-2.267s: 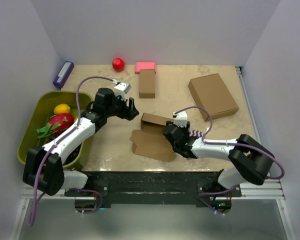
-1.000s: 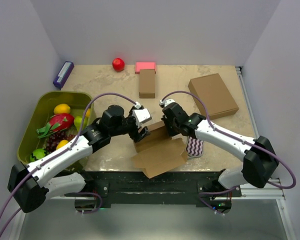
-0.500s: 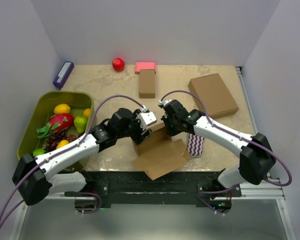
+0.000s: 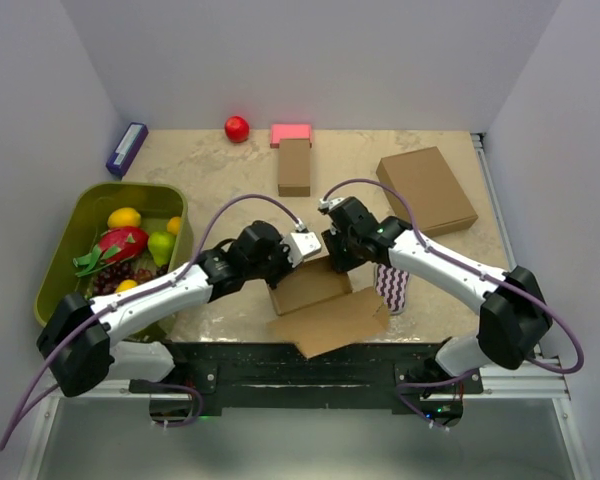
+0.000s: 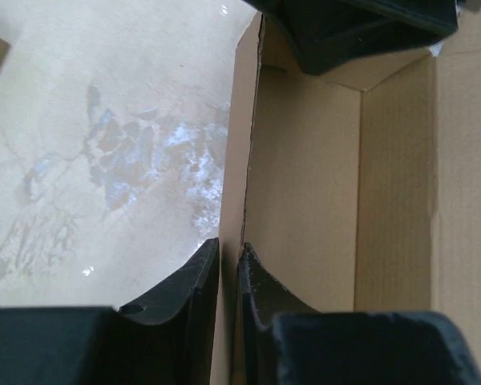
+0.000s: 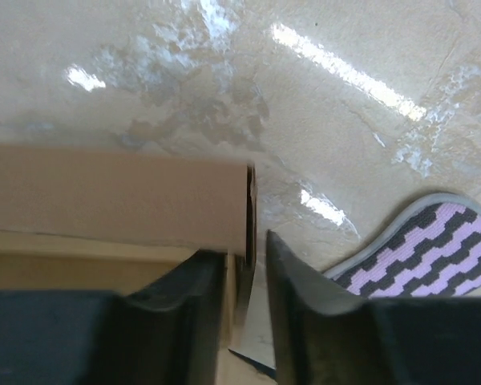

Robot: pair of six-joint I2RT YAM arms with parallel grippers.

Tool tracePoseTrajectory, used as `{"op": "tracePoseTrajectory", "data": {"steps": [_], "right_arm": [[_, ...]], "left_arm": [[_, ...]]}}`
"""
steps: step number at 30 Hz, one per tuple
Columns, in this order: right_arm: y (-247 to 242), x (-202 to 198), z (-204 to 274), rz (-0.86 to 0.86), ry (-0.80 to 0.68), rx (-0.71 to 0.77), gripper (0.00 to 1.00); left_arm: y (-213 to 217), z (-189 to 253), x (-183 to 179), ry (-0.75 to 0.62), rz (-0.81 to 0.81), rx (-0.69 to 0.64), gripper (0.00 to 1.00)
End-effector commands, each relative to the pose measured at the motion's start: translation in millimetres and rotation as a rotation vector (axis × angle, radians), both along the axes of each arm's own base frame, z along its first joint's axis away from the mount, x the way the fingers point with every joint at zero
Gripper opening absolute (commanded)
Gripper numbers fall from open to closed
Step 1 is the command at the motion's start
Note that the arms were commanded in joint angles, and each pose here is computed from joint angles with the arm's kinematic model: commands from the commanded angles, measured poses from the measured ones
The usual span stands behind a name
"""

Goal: Fold the paper box

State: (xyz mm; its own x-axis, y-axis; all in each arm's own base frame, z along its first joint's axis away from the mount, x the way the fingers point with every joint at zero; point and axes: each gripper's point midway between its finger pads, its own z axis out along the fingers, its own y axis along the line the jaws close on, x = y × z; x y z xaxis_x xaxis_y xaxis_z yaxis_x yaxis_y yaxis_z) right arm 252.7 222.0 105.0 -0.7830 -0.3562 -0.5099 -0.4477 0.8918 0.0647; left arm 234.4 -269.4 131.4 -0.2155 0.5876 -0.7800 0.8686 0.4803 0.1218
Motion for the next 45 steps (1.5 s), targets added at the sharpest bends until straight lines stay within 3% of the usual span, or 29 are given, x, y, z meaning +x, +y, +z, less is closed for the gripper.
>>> {"op": "tracePoseTrajectory", "data": {"steps": [1,4,5,7,16,20,27,33,35,37,38,39,42,43,45], "right_arm": [[7.9,17.5,32.2,-0.029,-0.046,0.102,0.37],[-0.8,23.7,40.5,-0.068,-0.062,0.131,0.43],[-4.8,24.8,43.3,-0.086,-0.067,0.133,0.51],[-17.3,32.2,51.2,-0.139,-0.092,0.142,0.60],[-63.8,42.8,130.7,-0.373,-0.274,0.277,0.83],[-43.1,20.1,131.4,-0.392,-0.189,0.469,0.84],[-14.2,-9.6,127.1,-0.405,-0.058,0.740,0.84],[10.7,-17.5,110.4,-0.389,0.014,0.791,0.84],[19.8,-16.4,100.6,-0.383,0.031,0.783,0.82],[24.9,-16.9,92.9,-0.379,0.029,0.754,0.74],[25.6,-15.1,88.8,-0.382,0.028,0.734,0.69],[25.3,-14.9,87.3,-0.382,0.021,0.721,0.55],[13.4,-5.8,87.9,-0.394,-0.046,0.644,0.38],[9.3,-3.7,94.4,-0.374,-0.075,0.608,0.27],[6.4,-0.9,95.8,-0.348,-0.092,0.563,0.14]], "left_arm": [[-13.5,-4.9,-2.0,0.016,0.001,0.010,0.06],[-13.8,-11.3,-1.1,0.027,0.023,0.027,0.00],[-11.2,-14.0,2.1,0.026,0.050,0.038,0.00],[-7.3,-18.6,5.2,0.028,0.082,0.058,0.00],[44.8,-35.5,45.1,-0.016,0.436,0.228,0.00],[60.0,-26.1,56.6,-0.056,0.548,0.218,0.00],[61.9,-23.9,58.4,-0.064,0.563,0.218,0.00],[59.2,-23.5,57.2,-0.057,0.552,0.210,0.00],[57.7,-22.3,56.7,-0.054,0.545,0.199,0.03],[56.1,-19.6,56.4,-0.056,0.541,0.187,0.04],[55.7,-19.4,55.7,-0.054,0.537,0.184,0.07],[54.9,-17.9,55.5,-0.054,0.535,0.177,0.09],[47.1,-9.7,53.3,-0.051,0.503,0.128,0.36],[42.3,-4.3,50.3,-0.046,0.472,0.096,0.52],[38.6,4.7,50.4,-0.056,0.459,0.053,0.61]]}}
